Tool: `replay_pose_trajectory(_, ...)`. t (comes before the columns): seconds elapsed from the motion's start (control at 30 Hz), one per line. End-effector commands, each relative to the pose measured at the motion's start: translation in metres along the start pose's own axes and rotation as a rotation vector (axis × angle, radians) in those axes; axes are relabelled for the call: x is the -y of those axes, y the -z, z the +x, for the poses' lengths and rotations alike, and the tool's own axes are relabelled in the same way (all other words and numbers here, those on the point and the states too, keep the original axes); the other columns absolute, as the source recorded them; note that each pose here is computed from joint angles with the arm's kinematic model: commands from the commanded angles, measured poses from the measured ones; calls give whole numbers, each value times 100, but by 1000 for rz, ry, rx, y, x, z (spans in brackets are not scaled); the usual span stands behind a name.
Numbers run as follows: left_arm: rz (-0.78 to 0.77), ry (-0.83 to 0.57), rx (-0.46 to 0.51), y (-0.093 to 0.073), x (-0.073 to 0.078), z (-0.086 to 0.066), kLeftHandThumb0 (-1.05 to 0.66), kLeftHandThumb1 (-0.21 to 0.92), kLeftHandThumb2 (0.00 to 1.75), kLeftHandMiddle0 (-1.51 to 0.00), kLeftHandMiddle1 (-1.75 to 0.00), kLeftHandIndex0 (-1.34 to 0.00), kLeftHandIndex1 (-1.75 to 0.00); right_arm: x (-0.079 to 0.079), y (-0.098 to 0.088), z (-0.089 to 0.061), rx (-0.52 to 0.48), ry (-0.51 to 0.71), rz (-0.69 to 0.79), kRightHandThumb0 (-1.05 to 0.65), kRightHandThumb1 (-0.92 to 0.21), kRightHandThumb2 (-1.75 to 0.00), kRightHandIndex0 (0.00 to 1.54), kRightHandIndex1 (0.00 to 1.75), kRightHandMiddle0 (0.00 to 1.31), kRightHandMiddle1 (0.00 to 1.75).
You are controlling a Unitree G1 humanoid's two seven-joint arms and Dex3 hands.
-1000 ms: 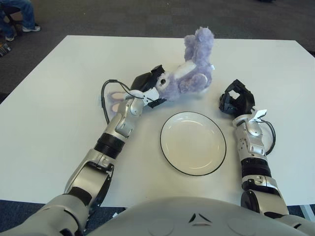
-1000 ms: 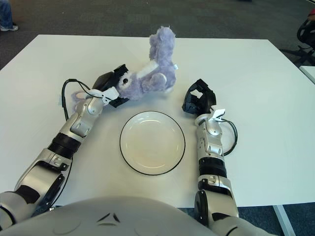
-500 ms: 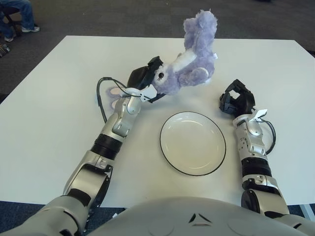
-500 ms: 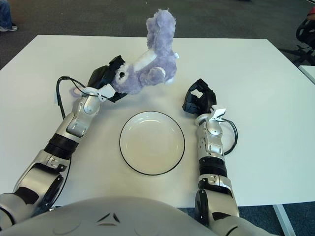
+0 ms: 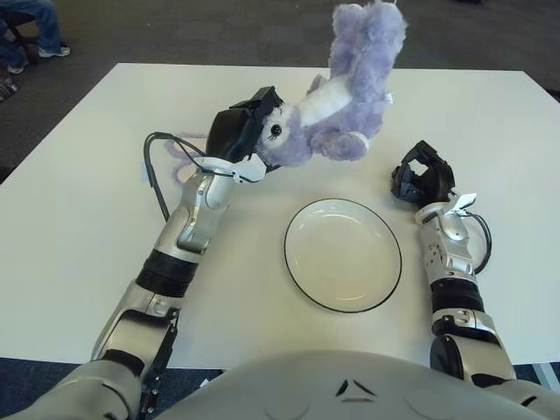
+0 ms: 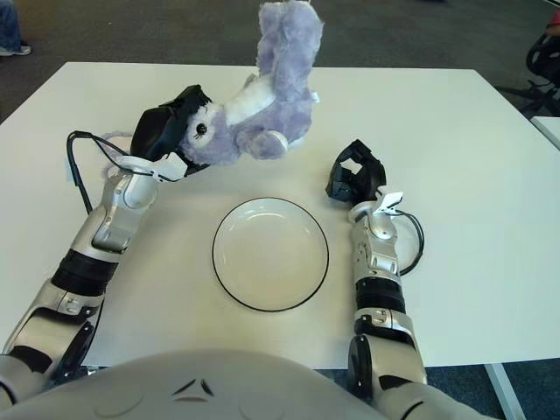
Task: Put the doll into the plate.
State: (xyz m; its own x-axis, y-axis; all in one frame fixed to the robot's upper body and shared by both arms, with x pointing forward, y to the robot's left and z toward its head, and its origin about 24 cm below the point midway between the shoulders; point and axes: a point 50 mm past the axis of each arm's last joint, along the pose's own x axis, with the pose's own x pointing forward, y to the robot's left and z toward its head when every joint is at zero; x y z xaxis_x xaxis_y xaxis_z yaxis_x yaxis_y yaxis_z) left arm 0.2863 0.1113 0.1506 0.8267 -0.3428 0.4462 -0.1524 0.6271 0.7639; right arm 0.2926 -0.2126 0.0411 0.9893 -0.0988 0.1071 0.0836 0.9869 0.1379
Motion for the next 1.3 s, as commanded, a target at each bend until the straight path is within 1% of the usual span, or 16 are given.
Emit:
replay_pose_trajectory(0.0,30,-6,29,-3,-5,-10,55,13,154,-76,-175,-98,-175,3,8,-3,-35,8,5,-52,-21,-144,126,175,70,175)
replay_pose_trajectory(0.1,60,-16,71,-9,-7,-23,55,13,154,-76,-175,-98,-175,3,8,-3,-36,8,5,-52,-21,-144,126,175,70,175)
replay_pose_trajectory(0.2,57,-9,92,-13,-9,-31,55,13,154,-76,-175,-97,-175,3,8,-3,-36,6,3,-52,-22,-144,126,175,70,175)
replay_pose_trajectory(0.33,-10,37,117,-18,-11,-44,55,12,155,-77,-175,-99,-175,2,8,-3,-35,3,-2,-52,-22,-144,126,175,70,175)
replay_pose_trajectory(0.47,-34,73,135,-20,-11,-49,55,11,156,-78,-175,-100,-175,2,8,-3,-34,1,-6,-52,-22,-143,126,175,69,175)
replay_pose_trajectory(0.57,-75,101,144,-23,-11,-53,56,11,157,-78,-175,-100,-175,2,8,-3,-32,-1,-7,-52,-22,-143,126,175,69,175)
replay_pose_trajectory(0.6,-116,126,145,-24,-10,-56,56,11,157,-78,-175,-100,-175,2,7,-3,-31,-3,-7,-52,-22,-143,126,175,69,175)
replay_pose_trajectory(0.7,-197,183,146,-26,-8,-60,54,15,152,-75,-175,-96,-175,1,7,-3,-30,-10,-5,-52,-23,-143,127,175,69,175)
replay_pose_trajectory(0.8,-238,224,151,-28,-8,-64,52,18,148,-72,-175,-91,-175,1,7,-2,-30,-15,-6,-52,-23,-142,127,175,69,175)
replay_pose_trajectory(0.9,-254,252,165,-30,-7,-66,50,22,143,-69,-175,-86,-175,1,7,-2,-29,-16,-7,-52,-23,-142,127,175,69,175)
replay_pose_trajectory(1.03,-251,278,175,-31,-7,-69,49,24,141,-67,-175,-83,-175,1,7,-2,-29,-15,-9,-52,-23,-142,127,175,69,175)
replay_pose_trajectory(1.27,-242,341,165,-31,-3,-75,48,28,136,-63,-175,-77,-175,1,7,-2,-28,-20,-9,-52,-23,-142,127,175,69,175)
